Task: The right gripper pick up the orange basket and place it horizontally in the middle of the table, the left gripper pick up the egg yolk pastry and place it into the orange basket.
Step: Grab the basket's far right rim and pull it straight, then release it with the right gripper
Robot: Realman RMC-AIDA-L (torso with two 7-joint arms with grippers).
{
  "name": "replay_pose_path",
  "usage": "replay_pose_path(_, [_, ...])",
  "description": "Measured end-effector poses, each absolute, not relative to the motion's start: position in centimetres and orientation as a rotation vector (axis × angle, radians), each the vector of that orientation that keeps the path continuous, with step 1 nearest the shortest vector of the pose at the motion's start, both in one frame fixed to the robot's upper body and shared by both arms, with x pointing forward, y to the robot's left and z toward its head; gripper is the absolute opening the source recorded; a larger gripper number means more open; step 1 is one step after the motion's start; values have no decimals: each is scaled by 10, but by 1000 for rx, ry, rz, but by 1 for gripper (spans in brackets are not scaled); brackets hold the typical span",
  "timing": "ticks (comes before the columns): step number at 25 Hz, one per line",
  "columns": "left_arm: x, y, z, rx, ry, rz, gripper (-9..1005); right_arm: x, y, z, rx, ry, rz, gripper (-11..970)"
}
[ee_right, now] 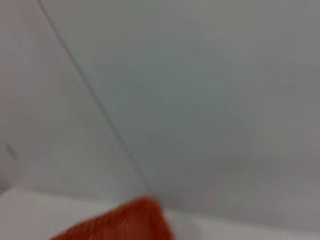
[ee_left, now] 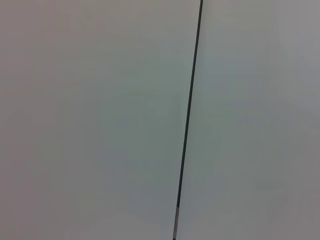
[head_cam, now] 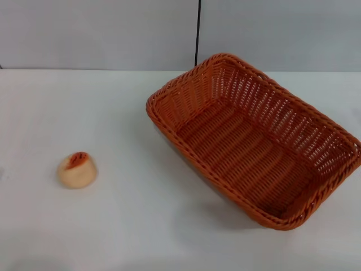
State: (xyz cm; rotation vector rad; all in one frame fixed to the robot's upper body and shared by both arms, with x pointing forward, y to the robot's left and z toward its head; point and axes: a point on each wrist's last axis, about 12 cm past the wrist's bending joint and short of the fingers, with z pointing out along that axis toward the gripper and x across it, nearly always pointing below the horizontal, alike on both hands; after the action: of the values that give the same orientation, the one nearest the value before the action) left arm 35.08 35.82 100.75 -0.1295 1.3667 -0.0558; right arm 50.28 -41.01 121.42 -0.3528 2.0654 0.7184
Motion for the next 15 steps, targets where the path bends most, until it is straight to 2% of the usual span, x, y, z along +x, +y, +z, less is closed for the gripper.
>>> replay_pose_path(7, [346,356,1006,-126,1380,-65,798,545,-392,1205,-391,2290,871,785])
replay_pose_path(15, [342,354,1004,-136,1389,-71,799,570,-369,1183,-419,2408,897,785])
